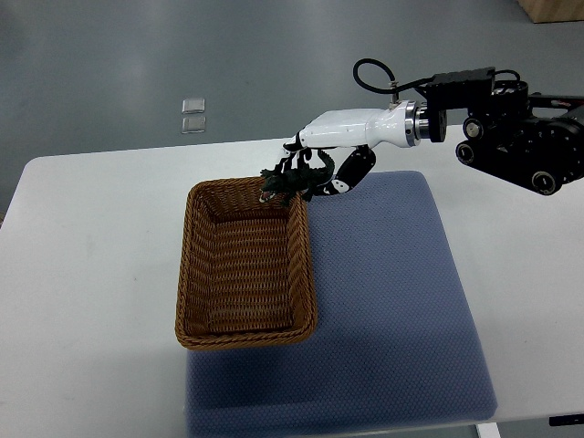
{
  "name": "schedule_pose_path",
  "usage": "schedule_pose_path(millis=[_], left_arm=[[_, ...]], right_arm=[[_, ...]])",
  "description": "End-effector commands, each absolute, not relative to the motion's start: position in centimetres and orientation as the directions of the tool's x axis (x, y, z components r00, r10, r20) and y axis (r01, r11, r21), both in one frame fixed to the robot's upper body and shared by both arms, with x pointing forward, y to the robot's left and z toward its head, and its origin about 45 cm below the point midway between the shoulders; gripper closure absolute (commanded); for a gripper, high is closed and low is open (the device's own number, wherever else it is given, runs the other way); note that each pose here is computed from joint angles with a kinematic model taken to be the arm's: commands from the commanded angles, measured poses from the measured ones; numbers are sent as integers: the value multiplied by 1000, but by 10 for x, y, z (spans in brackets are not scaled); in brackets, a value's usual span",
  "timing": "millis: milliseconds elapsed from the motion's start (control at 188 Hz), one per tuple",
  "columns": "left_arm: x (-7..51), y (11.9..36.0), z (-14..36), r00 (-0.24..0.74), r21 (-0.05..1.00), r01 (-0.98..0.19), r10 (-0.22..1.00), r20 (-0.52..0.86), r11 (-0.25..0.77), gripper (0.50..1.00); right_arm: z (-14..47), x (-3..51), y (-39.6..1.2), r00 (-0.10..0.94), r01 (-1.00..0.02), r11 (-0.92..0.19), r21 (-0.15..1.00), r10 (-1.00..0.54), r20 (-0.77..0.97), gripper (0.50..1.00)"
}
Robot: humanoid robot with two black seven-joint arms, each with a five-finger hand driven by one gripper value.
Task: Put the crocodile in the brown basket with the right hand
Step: 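Lift the crocodile and carry it over the wicker basket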
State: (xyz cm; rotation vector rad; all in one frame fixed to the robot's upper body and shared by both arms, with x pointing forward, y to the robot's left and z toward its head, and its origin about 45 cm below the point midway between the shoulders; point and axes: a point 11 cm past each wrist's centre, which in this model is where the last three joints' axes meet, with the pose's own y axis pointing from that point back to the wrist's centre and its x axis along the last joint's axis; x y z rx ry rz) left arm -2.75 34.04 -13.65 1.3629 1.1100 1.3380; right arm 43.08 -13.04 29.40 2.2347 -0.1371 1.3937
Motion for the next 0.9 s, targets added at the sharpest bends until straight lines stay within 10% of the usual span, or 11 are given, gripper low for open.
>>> schedule_pose_path(millis=[0, 896], left_arm=[[-27, 340, -136, 11, 981, 7, 981, 192, -193, 500], [-28, 340, -136, 11, 981, 9, 981, 192, -193, 500]], right_arm=[[289, 422, -120, 481, -302, -886, 351, 176, 859, 899], [272, 365, -23, 474, -75, -961, 265, 200, 858, 812]])
